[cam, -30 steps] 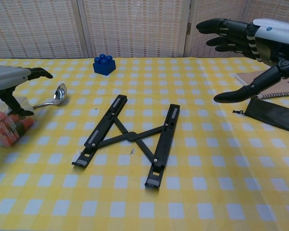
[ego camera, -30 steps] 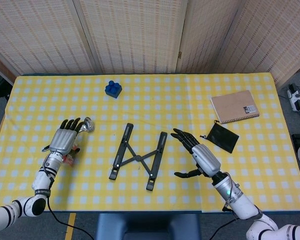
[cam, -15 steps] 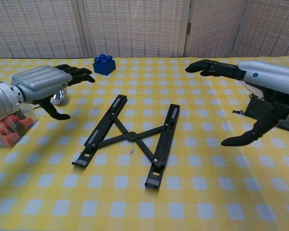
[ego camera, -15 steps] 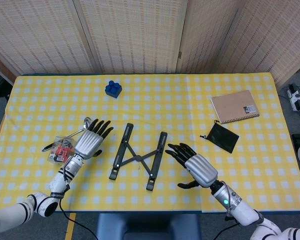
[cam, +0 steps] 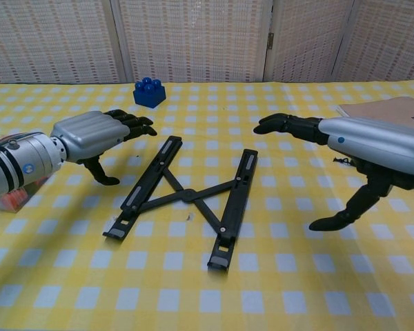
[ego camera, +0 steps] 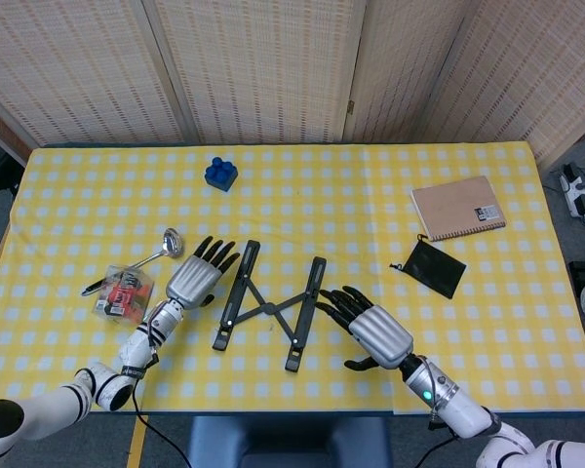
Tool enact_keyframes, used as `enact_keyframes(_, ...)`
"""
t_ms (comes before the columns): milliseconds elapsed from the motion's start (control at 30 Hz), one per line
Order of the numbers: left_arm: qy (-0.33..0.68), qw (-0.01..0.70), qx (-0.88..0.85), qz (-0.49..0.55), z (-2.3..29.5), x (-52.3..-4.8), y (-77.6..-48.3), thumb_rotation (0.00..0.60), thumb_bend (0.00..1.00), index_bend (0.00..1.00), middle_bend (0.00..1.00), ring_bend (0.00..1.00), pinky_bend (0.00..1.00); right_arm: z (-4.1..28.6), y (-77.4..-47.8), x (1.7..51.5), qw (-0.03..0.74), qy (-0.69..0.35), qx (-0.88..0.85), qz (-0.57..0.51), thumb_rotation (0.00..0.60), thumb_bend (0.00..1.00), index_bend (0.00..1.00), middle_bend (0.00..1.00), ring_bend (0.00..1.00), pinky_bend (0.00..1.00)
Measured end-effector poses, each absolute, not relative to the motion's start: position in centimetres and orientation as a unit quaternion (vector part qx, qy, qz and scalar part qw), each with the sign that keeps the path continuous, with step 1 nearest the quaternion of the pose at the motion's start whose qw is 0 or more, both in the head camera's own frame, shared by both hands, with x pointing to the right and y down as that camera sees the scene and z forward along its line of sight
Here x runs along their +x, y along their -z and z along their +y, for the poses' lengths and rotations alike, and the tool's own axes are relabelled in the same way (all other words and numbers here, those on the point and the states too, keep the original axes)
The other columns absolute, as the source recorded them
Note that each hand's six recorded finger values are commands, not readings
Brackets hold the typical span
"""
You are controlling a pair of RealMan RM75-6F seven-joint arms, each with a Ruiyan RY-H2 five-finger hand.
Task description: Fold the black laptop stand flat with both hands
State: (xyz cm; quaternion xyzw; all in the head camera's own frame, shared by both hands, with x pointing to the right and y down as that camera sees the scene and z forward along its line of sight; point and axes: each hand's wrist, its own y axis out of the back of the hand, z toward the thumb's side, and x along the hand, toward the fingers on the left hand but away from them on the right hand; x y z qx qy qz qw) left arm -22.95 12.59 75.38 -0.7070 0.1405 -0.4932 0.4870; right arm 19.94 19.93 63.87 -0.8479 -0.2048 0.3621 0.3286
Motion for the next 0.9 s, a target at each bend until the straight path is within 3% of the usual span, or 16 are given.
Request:
enact_keyframes(367, 0.463, 0.467, -0.741, 0.137, 15.1, -21.6, -75.0, 0.600, 0.25, 0.11, 0.04, 0.00, 0.00, 19.8, -63.8, 20.2, 0.322, -0.358, -0.850, -0.213, 0.600, 0.16, 0.00, 0.00, 0.02, 0.00)
enact_keyframes(900, 0.389, 0.439, -0.797, 0.143, 18.5, -17.1, -71.7, 0.600, 0.25, 0.11, 0.04, 0.00, 0.00, 19.3, -64.0, 20.9, 0.329, -0.363, -0.844, -0.219, 0.600, 0.16, 0.00, 0.00, 0.03, 0.00)
